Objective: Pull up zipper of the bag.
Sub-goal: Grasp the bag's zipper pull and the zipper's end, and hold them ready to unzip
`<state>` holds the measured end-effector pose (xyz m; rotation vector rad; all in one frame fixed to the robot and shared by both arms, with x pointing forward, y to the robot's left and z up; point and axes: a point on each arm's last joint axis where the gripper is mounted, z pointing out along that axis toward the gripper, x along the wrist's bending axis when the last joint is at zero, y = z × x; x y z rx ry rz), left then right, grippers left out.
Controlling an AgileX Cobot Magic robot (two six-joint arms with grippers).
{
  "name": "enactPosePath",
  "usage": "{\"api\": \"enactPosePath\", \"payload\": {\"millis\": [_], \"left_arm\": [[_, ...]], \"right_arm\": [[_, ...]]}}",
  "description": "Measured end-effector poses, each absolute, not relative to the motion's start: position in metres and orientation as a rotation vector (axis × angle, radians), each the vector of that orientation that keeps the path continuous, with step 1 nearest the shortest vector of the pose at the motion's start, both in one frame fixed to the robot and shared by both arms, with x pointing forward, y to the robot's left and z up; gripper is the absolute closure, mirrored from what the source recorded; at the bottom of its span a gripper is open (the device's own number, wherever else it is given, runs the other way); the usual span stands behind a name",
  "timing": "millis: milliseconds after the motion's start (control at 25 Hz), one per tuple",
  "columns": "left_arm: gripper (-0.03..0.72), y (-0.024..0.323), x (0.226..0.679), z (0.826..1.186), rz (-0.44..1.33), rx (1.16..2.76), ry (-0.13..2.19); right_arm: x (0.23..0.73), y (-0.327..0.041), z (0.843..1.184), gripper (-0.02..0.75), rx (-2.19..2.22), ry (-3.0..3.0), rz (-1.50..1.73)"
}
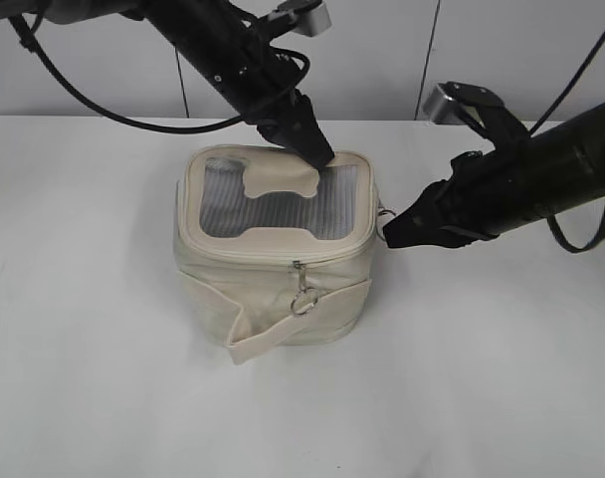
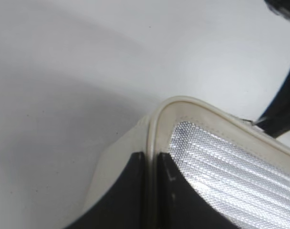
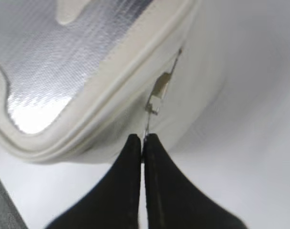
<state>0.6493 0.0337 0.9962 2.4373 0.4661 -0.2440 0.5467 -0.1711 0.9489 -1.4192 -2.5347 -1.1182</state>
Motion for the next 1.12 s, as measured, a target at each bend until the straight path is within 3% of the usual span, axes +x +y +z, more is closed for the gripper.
{"api": "enactPosePath", "payload": {"millis": [520, 840, 1120], "left_arm": [[0.652, 0.033, 0.649, 0.996, -0.26, 2.433, 0.54], [0.652, 0.031, 0.647, 0.998, -0.252, 2.443, 0.536], [0.652, 0.024, 0.64, 0.998, -0.258, 2.476, 0.497]], "right_arm": [[0.493, -0.172, 0.97, 0.729, -1.315, -2.461, -1.114], [0.462, -0.103, 0.971, 0.729, -1.137, -2.536, -1.156], [0.464, -0.049, 0.958, 0.729, -1.108, -2.55, -1.163]]}}
